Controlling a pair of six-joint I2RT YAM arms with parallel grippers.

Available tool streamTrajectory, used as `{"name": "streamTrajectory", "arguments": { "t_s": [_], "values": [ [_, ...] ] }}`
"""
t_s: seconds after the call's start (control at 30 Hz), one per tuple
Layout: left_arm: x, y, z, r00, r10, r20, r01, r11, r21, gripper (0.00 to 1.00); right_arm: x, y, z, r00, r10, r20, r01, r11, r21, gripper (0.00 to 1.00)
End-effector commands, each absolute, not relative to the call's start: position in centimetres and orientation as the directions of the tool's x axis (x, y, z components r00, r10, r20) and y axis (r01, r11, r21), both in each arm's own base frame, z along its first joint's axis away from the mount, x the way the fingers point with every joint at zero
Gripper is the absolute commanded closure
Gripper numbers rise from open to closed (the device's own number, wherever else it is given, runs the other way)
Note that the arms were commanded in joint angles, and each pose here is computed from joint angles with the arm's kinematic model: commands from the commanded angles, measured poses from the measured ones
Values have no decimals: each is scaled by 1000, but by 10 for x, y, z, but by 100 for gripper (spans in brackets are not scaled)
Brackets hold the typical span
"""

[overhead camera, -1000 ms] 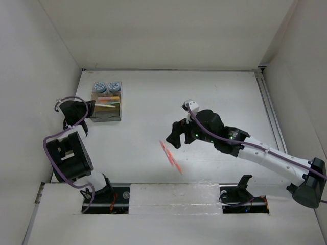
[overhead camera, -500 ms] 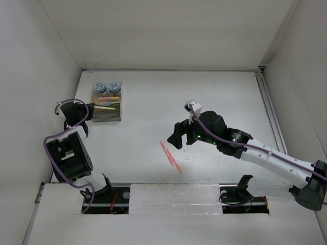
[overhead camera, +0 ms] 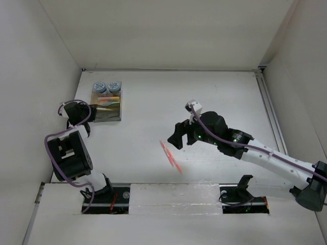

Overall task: Sort the stationery into containers
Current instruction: Place the pen in the storage box.

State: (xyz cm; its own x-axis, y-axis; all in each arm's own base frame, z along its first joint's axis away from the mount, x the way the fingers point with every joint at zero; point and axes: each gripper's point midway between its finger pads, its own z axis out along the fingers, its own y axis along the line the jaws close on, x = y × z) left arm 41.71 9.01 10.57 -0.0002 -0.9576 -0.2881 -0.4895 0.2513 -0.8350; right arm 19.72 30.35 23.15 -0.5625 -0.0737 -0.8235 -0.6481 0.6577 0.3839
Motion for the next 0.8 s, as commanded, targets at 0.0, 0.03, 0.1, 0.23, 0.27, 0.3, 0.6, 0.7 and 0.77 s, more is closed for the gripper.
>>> {"name": "streamTrajectory", "arguments": {
  "t_s": [0.0,0.03,0.1,0.23,0.27,0.3,0.6,0.7,0.77],
  "values": [
    [419,93,110,4,-950,-314,-480,273,-833,72,197,305,249,-532,-18,-846,-664,629,404,1],
    [420,94,112,6,-949,-317,-473,276,-837,72,196,305,249,-538,-12,-843,-660,629,412,1],
    [420,94,112,6,-949,-317,-473,276,-837,72,196,305,249,-538,-12,-843,-659,629,412,1],
    [420,90,112,-9,-951,-309,-465,277,-840,66,196,305,249,-538,-12,-843,-659,629,412,1],
    [420,90,112,-9,-951,-309,-465,277,-840,65,196,305,249,-538,-12,-843,-659,629,412,1],
    [420,88,113,-19,-953,-304,-461,278,-843,63,195,306,249,-540,-15,-841,-664,622,415,1],
    [418,75,164,-40,-949,-314,-339,308,-889,15,206,303,230,-564,-30,-825,-613,685,394,1],
    [414,68,194,-60,-938,-341,-278,344,-897,4,214,298,209,-597,-75,-799,-565,746,352,1],
    [410,61,216,-92,-929,-360,-262,371,-891,1,218,297,189,-632,-107,-768,-530,783,327,1]
  ]
}}
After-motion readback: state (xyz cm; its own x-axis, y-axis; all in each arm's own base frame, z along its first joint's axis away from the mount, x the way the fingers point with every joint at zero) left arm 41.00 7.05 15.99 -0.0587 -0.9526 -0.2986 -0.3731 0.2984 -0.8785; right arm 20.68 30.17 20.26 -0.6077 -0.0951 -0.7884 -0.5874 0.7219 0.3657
